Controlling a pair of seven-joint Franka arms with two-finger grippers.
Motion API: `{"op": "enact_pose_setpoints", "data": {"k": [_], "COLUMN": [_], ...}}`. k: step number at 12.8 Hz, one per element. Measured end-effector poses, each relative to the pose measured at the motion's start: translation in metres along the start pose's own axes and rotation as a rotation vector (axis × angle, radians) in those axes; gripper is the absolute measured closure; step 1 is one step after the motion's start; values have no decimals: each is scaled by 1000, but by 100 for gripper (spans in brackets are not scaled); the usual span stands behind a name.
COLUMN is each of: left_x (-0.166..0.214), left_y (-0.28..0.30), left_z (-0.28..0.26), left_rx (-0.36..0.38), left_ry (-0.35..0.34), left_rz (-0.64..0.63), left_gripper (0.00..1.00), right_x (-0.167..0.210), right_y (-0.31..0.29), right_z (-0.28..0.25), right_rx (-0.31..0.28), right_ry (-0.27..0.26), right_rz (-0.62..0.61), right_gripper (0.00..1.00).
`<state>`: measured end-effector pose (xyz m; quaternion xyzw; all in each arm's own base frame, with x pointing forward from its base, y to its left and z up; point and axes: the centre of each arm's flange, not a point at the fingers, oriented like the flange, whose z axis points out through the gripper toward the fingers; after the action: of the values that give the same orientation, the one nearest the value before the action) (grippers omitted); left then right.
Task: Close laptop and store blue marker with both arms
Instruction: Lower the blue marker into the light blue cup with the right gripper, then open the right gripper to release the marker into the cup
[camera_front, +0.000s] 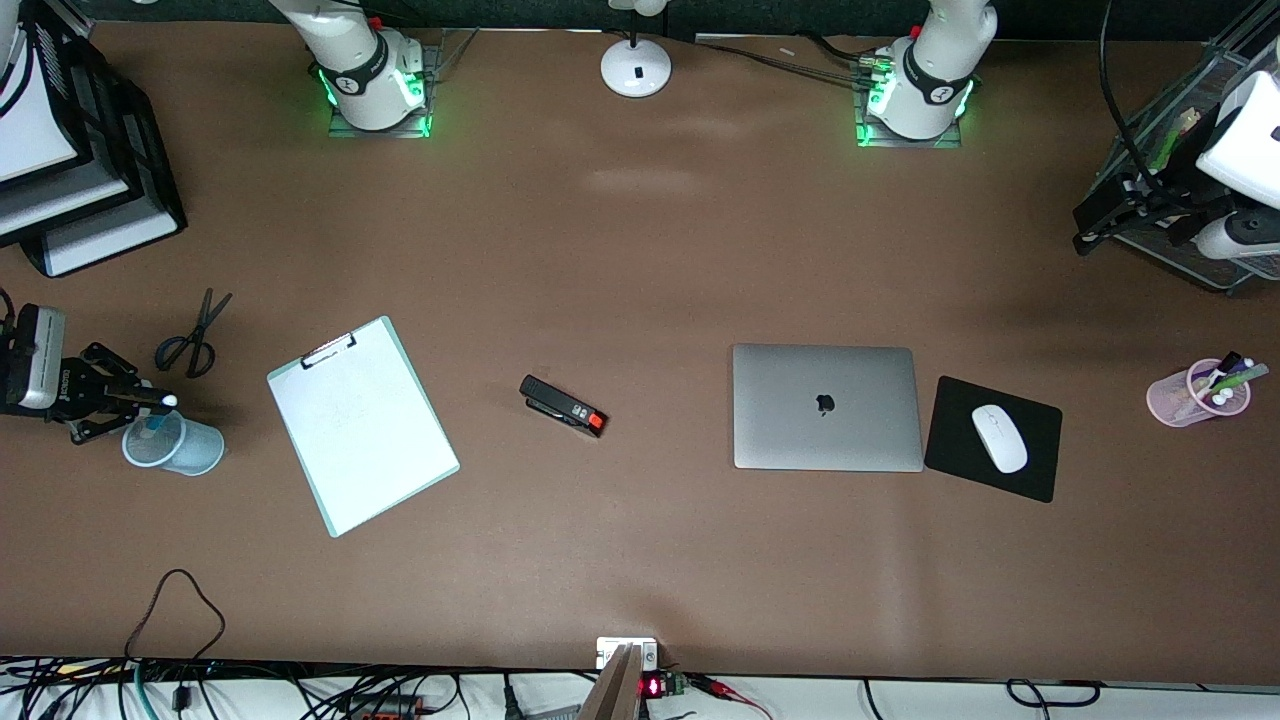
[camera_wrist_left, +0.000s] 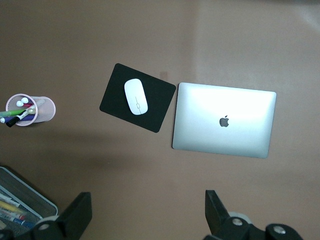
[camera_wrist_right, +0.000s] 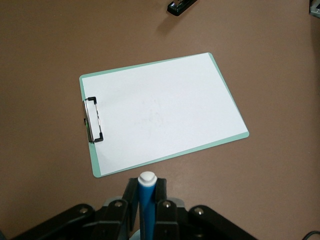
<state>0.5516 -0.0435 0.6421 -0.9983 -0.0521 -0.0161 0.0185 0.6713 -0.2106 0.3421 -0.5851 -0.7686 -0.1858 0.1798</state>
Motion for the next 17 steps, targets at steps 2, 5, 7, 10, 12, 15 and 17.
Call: {"op": "enact_pose_setpoints", "data": {"k": [2,5,7,10,12,15,17], "left_x": [-1,-7,-9,-9,-10,-10,-11], "left_y": [2,11,12,12,13,15,17], "left_z": [2,5,6,6,6,5,0], "left_rx": [-2,3,7,7,6,6,4], "left_ry": [-14,-50,-66,-69,-69,-66,-57], "left_rz": [6,24,27,32,48,57,75], "left_gripper": [0,0,0,0,0,0,0], "right_x": [-9,-25,-41,-52,-57,-70,-74], "right_y": [-5,-11,-19,-24,-25,-29,-30], "right_z": [3,12,19,24,25,28,30], "right_rx": [1,-27,-33,-34,-44,-62,-64], "right_ry": [6,51,67,73,62,42,40], "right_rz": [-1,-14,-14,-9,-14,-32,-29], "right_gripper": [82,82,82,82,82,82,81]}}
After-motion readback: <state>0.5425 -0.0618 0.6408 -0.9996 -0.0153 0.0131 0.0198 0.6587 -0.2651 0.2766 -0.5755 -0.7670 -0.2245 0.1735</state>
